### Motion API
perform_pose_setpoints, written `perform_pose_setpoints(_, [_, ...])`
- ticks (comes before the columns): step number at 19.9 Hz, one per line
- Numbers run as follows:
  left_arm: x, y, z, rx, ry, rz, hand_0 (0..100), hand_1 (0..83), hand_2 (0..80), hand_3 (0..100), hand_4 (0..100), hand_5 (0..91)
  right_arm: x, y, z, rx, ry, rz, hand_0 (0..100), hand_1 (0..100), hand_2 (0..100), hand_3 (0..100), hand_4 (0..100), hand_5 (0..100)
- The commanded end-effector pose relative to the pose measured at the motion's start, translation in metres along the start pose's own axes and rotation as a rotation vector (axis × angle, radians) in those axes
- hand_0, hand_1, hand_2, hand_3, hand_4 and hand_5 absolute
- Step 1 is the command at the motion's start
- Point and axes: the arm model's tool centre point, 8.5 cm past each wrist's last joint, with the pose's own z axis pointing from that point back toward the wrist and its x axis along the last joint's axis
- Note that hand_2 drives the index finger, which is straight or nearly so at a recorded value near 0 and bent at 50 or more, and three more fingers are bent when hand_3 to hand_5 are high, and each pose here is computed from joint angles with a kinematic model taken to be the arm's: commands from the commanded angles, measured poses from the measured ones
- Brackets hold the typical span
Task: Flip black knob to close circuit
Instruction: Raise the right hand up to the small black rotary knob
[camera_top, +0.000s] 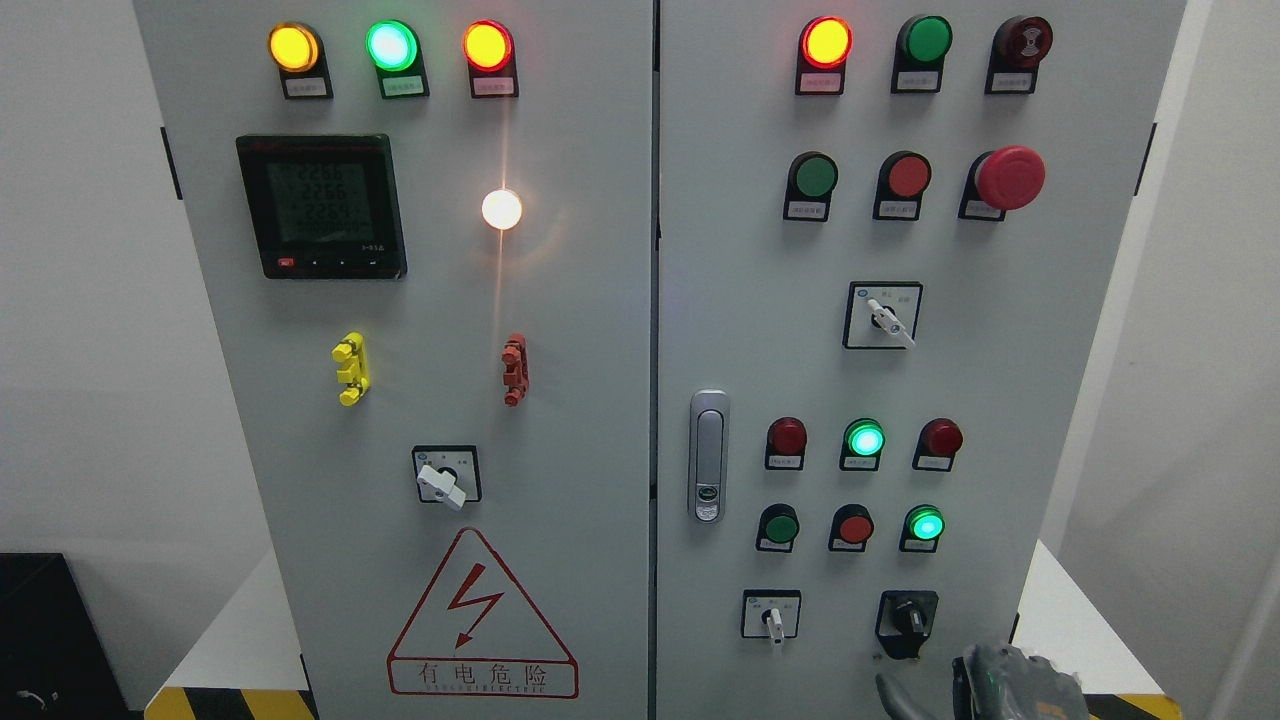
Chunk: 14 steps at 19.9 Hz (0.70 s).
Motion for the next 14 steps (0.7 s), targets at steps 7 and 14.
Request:
perform_pose_setpoints(7, [0.0002, 0.0, 0.0, 0.0, -0.001, 0.0, 12, 55.6, 0.0, 0, 0, 0.0, 0.0026, 0.0051, -0.0155, 0.021, 0.018, 0.008, 0, 0, 91, 100, 97, 99])
perform_pose_setpoints(14, [0.0003, 0.0, 0.0, 0.0, -0.001, 0.0, 12, 55.6, 0.0, 0, 0, 0.0, 0.0023, 0.002, -0.0199, 0.013, 0.037, 0.005, 0, 0, 91, 100, 97, 99])
